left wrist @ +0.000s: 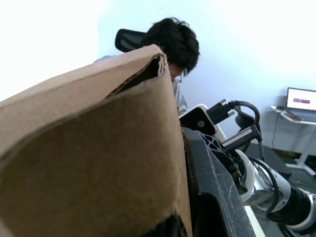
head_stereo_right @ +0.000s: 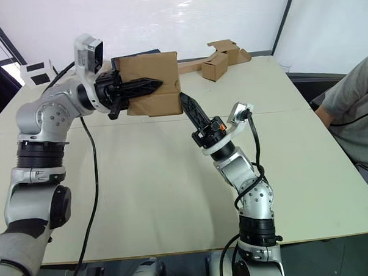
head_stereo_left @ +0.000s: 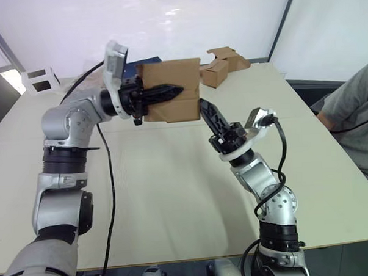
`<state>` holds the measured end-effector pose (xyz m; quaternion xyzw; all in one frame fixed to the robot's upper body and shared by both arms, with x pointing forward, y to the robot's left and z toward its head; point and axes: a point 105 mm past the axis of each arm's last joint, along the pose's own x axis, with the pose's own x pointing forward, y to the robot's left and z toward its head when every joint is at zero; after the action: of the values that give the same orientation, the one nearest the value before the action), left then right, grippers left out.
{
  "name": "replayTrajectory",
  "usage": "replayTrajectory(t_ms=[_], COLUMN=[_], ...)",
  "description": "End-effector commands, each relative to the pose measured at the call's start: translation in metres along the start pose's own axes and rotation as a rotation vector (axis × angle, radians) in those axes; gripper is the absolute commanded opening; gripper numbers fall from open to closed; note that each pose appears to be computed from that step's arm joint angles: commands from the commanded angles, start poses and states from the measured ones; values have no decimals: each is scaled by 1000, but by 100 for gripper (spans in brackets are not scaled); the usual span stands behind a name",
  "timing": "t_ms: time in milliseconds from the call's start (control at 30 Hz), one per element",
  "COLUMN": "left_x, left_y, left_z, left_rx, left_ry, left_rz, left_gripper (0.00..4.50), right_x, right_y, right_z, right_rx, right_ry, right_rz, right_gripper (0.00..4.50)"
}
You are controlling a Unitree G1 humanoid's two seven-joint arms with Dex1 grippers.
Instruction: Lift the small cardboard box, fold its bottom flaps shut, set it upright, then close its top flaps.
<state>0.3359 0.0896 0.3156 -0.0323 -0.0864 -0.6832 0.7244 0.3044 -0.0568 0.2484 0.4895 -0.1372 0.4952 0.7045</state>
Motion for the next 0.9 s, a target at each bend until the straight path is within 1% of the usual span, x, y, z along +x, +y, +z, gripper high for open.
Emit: replayTrajectory(t_ms=[33, 100, 133, 200, 300, 367, 400, 500, 633, 733, 900], left_x=[5, 2, 0, 0, -1, 0, 0, 1, 5, 5, 2], left_y=[-6, -6, -6, -6, -7, -7, -8, -8, -9, -9, -5], left_z=[16, 16, 17, 17, 16, 14, 14, 13, 13, 11, -4], left_rx=[60, 62, 61, 57, 47, 42, 41, 40, 41, 40, 57], left_ry=[-16, -9, -7, -9, -16, -16, -15, -16, -16, -12, 53], left_rz=[-24, -17, -16, -16, -15, -14, -15, -16, -24, -26, -7], left_gripper=[0, 0, 0, 0, 0, 0, 0, 0, 0, 0, 0], right_x=[8, 0, -4, -10, -16, -16, -16, -14, -7, -3, 0], right_y=[19, 13, 13, 12, 10, 9, 9, 9, 7, 10, 8], right_z=[-10, 18, 26, 35, 40, 39, 38, 34, 12, 4, -6], right_rx=[3, -8, -28, -61, -88, -104, -104, -108, -137, -140, -181], right_ry=[52, -55, -71, -75, -68, -53, -49, -30, 64, 93, 143], right_rz=[77, 32, 22, 3, -24, -33, -31, -33, -25, -1, 21], right_gripper=[70, 70, 70, 70, 70, 19, 3, 3, 3, 3, 3])
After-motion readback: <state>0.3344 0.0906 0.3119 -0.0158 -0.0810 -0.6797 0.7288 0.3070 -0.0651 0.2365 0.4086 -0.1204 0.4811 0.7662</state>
